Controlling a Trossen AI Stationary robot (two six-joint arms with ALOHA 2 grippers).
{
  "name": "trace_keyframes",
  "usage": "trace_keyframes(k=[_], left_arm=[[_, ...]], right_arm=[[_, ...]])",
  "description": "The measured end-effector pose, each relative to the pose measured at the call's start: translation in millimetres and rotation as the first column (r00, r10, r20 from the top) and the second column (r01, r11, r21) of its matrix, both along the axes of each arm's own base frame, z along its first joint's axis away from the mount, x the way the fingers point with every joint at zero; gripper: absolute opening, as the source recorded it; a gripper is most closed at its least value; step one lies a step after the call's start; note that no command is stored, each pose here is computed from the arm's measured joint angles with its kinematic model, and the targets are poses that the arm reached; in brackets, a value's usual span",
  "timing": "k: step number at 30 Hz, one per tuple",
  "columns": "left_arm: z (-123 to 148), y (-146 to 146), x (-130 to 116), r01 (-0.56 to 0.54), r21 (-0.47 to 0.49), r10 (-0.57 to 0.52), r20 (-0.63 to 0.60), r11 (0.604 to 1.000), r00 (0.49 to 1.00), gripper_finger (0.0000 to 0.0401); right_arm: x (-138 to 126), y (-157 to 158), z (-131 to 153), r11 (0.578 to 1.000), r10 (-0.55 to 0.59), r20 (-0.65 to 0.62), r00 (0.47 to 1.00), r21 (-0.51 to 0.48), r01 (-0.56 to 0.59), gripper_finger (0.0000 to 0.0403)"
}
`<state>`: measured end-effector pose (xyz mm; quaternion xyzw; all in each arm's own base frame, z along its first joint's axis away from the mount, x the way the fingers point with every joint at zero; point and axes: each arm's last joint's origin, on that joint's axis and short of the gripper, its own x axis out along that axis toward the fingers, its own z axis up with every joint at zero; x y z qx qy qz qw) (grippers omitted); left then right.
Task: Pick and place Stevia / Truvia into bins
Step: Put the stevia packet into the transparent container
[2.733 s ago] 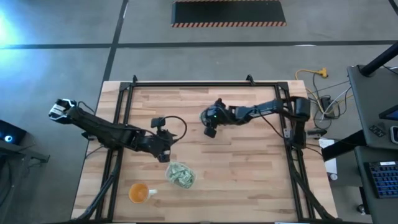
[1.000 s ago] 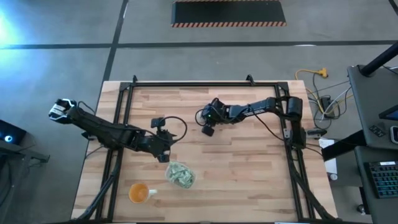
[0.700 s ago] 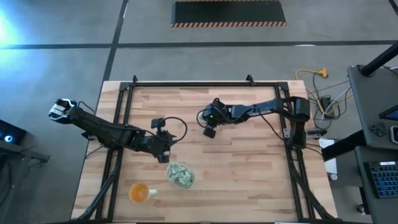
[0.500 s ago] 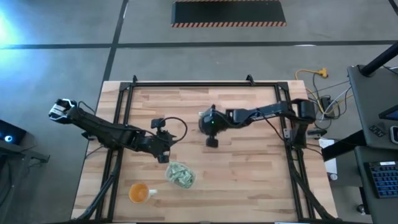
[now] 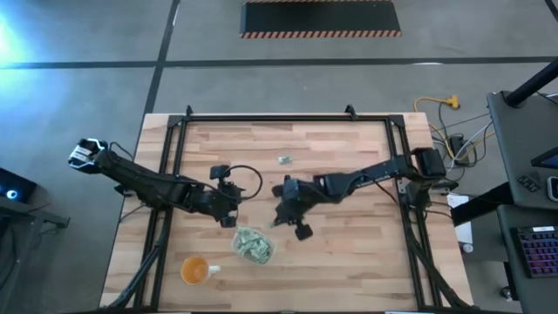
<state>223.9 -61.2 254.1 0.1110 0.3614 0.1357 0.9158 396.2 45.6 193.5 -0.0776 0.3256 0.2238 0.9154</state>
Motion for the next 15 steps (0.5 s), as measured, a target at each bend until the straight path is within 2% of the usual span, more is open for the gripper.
trace_keyframes(k=[6, 10, 15], left_arm=[[-6.8, 4.2, -7.0, -0.093, 0.039, 0.095, -0.043, 0.995, 0.995, 0.0081], [-15.1, 5.4, -10.2, -0.095, 0.052, 0.099, -0.073, 0.994, 0.992, 0.0081], [-27.0, 7.0, -15.1, -0.092, 0.068, 0.1, -0.118, 0.993, 0.988, 0.0081]], right_arm=[[-1.2, 43.4, 6.6, 0.99, 0.141, 0.131, 0.981, -0.034, -0.138, 0.0013], [-0.4, 66.3, 5.7, 0.978, 0.207, 0.22, 0.953, -0.062, -0.198, 0.0013], [6.4, 77.6, -5.8, 0.975, 0.219, 0.261, 0.94, -0.081, -0.205, 0.0013]])
